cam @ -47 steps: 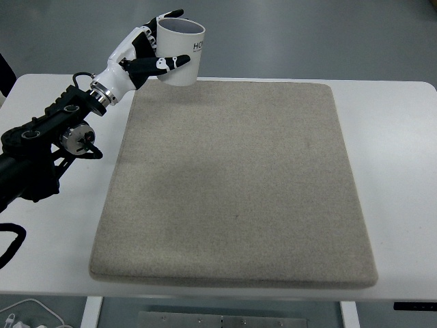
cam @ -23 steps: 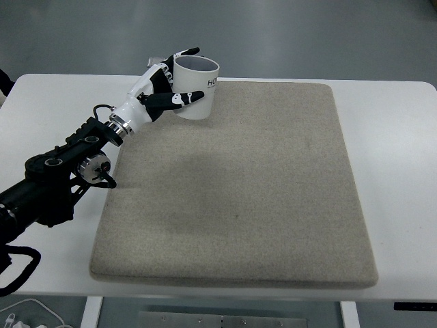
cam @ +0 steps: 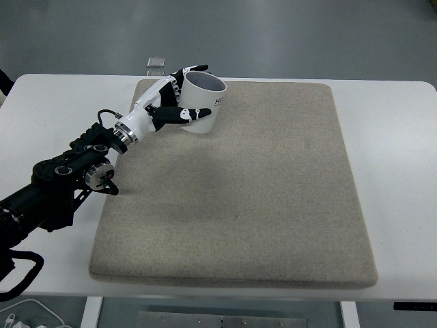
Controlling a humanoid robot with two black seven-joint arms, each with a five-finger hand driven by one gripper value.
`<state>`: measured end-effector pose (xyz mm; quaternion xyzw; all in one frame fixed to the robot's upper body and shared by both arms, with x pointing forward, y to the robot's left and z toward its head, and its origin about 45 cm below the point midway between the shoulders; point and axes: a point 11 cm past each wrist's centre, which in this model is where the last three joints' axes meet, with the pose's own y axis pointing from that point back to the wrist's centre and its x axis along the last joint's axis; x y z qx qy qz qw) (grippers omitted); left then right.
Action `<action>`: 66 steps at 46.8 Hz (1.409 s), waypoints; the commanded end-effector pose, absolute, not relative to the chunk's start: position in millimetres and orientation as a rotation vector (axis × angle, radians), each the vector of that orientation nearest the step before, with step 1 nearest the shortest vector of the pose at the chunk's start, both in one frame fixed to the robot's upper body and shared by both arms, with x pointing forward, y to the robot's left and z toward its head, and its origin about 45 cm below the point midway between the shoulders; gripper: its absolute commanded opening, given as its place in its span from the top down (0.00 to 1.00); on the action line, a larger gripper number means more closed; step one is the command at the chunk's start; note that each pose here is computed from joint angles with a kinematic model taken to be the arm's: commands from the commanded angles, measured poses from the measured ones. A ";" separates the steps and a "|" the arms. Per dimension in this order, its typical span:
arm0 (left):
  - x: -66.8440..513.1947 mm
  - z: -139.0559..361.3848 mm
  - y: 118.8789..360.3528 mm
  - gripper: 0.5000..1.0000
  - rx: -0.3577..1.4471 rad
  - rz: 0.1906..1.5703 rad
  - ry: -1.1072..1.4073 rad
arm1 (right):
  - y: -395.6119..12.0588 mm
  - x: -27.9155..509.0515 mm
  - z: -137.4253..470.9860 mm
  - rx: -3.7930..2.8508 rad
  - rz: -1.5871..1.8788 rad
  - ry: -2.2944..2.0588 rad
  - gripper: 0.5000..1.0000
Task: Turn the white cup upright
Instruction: 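Lower the upright cup with the left hand onto the pad, then set the cup down upright and open the left hand's fingers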
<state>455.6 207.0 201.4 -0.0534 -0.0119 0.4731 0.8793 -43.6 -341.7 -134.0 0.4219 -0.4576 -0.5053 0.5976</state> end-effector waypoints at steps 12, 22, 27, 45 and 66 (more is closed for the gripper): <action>449.9 187.9 210.4 1.00 -0.044 0.997 -0.063 | -342.0 -43.6 -134.0 0.978 -1.172 -1.062 0.14; 448.8 177.4 202.1 1.00 -0.036 1.005 -0.039 | -341.9 -43.5 -134.0 0.978 -1.173 -1.064 0.14; 447.7 171.5 194.5 1.00 -0.035 1.006 -0.022 | -341.9 -43.5 -134.0 0.978 -1.173 -1.064 0.14; 447.8 171.2 180.1 0.98 -0.055 1.006 -0.010 | -342.0 -45.4 -133.9 0.976 -1.174 -1.061 0.14; 450.6 171.7 187.0 0.08 -0.055 1.043 -0.015 | -341.4 -45.4 -134.0 0.977 -1.175 -1.060 0.14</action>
